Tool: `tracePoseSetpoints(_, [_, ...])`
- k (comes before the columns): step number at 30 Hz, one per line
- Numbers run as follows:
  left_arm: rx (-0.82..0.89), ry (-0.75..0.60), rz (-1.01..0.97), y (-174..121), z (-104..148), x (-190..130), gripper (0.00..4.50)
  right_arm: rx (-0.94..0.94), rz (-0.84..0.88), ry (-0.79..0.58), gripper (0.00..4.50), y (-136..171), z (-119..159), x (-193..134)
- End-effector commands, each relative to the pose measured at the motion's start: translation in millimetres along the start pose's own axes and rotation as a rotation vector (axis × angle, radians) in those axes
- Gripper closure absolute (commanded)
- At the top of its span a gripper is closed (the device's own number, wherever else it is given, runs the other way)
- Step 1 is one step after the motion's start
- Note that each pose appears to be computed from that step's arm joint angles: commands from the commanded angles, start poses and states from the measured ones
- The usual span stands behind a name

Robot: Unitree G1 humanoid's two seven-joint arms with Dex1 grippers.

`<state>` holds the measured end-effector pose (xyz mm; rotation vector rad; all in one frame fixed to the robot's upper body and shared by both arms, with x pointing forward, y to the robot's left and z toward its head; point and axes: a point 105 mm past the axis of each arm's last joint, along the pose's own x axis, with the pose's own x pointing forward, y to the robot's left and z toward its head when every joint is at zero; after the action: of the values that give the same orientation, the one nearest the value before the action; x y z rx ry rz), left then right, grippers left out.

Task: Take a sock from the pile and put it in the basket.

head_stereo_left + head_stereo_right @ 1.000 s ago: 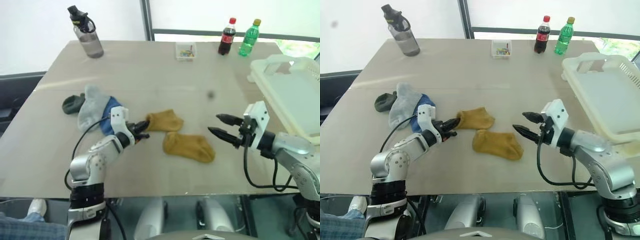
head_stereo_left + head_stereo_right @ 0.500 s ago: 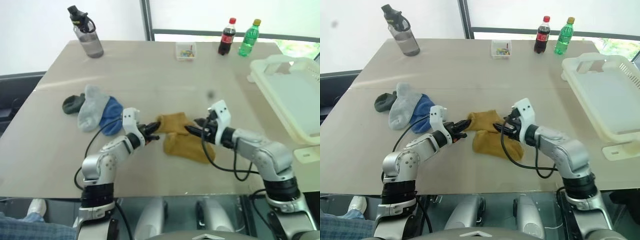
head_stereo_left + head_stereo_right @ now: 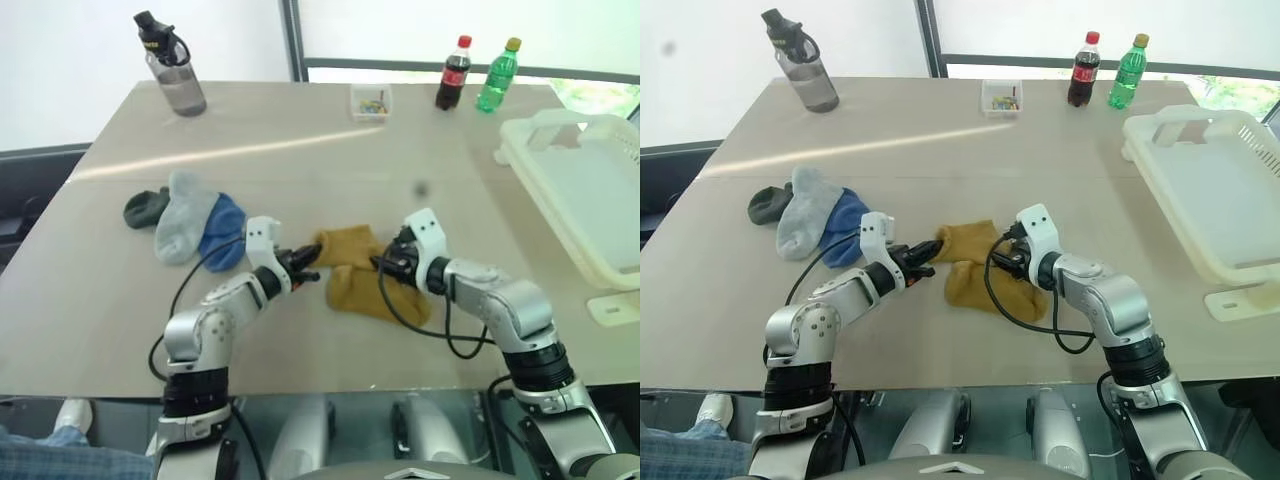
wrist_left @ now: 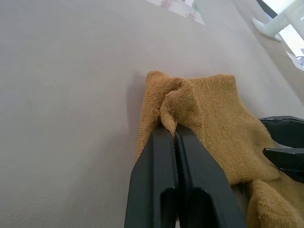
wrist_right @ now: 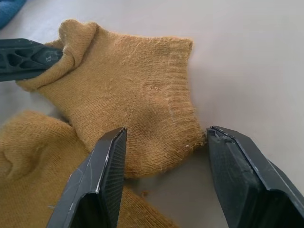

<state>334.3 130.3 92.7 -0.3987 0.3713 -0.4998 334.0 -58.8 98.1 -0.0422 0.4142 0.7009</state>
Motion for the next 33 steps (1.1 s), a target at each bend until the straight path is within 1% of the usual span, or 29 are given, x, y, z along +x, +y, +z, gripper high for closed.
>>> tracePoseSetpoints(1, [-0.005,0.056,-0.009,-4.8,-14.5,2.6,4.5,-0.05,0.006,0.001,2.3,3.2,2.7,2.3])
tracePoseSetpoints(2, [-0.005,0.055,-0.009,-5.0,-14.4,2.6,4.5,-0.052,0.011,0.0,2.61,4.5,3.0,2.7])
tracePoseSetpoints(5, [-0.005,0.053,-0.008,-5.1,-14.3,2.4,4.5,-0.057,0.019,-0.003,4.05,5.9,3.3,2.5])
tracePoseSetpoints(6, [-0.004,0.053,-0.007,-4.9,-14.5,2.4,4.5,-0.059,0.02,-0.002,4.44,5.7,3.0,2.2])
tracePoseSetpoints(11, [-0.003,0.043,-0.012,-5.8,-13.8,2.8,4.5,-0.065,0.018,-0.002,4.44,3.9,2.8,1.1])
tracePoseSetpoints(14, [-0.002,0.022,-0.028,-8.0,-9.6,2.1,3.58,-0.065,0.016,-0.005,4.5,3.1,3.6,0.5])
tracePoseSetpoints(15, [0.007,0.021,-0.03,-8.4,-8.9,2.0,3.39,-0.064,0.015,-0.007,4.5,2.8,4.0,0.4])
tracePoseSetpoints(19, [0.044,0.018,0.011,-2.5,-7.2,2.1,1.92,-0.059,0.011,-0.012,4.5,1.4,4.5,-0.6])
tracePoseSetpoints(21, [0.058,0.021,0.024,0.4,-7.2,1.7,1.02,-0.057,0.009,-0.012,4.5,0.9,4.3,-0.9])
tracePoseSetpoints(22, [0.063,0.021,0.027,1.4,-7.0,1.6,0.49,-0.056,0.008,-0.012,4.5,0.8,4.3,-1.0])
tracePoseSetpoints(23, [0.066,0.02,0.028,1.9,-6.7,1.5,0.09,-0.056,0.008,-0.013,4.5,0.7,4.3,-1.0])
tracePoseSetpoints(25, [0.08,0.02,0.03,2.9,-5.9,1.1,0.03,-0.055,0.007,-0.014,4.5,0.6,4.4,-1.1])
tracePoseSetpoints(33, [0.243,0.036,0.107,22.6,2.9,-5.9,0.03,-0.05,0.005,-0.018,4.5,1.4,4.3,-1.9])
